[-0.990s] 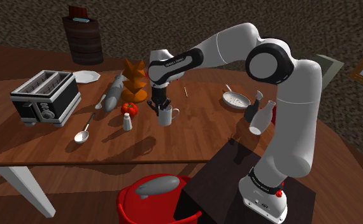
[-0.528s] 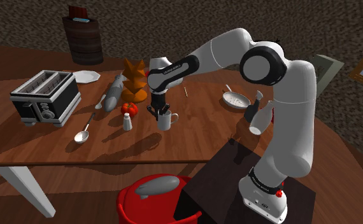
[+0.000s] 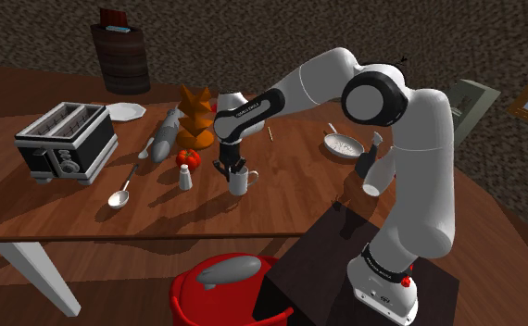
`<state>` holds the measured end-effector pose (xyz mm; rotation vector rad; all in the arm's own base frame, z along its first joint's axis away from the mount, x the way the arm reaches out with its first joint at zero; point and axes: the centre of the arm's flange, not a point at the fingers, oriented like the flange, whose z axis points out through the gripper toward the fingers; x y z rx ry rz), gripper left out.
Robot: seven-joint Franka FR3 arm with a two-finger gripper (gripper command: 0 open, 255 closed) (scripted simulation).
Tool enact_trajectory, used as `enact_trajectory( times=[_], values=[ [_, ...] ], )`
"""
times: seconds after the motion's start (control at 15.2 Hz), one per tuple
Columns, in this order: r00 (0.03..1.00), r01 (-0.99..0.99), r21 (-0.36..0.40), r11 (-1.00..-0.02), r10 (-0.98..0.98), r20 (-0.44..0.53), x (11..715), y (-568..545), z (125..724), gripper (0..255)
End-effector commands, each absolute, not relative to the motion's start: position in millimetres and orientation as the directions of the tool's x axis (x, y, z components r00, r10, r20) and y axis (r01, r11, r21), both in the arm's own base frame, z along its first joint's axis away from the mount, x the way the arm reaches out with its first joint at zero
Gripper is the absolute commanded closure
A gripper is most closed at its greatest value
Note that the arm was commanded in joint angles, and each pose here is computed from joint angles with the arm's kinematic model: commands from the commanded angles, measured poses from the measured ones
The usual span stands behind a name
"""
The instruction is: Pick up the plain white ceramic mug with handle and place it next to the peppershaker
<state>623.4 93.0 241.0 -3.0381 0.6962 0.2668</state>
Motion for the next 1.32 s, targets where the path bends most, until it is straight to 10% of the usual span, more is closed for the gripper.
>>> enact_trajectory(
  times=[0.0, 0.2, 0.26, 1.25],
  values=[
    [0.886, -0.433, 0.025, -0.901, -0.431, -0.168, 623.4, 93.0, 240.6, 255],
    [0.886, -0.433, 0.025, -0.901, -0.431, -0.168, 623.4, 93.0, 240.6, 255],
    [0.886, -0.433, 0.025, -0.901, -0.431, -0.168, 623.4, 93.0, 240.6, 0],
    [0.886, -0.433, 0.025, -0.901, -0.431, -0.168, 631.6, 90.4, 289.9, 0]
  ],
)
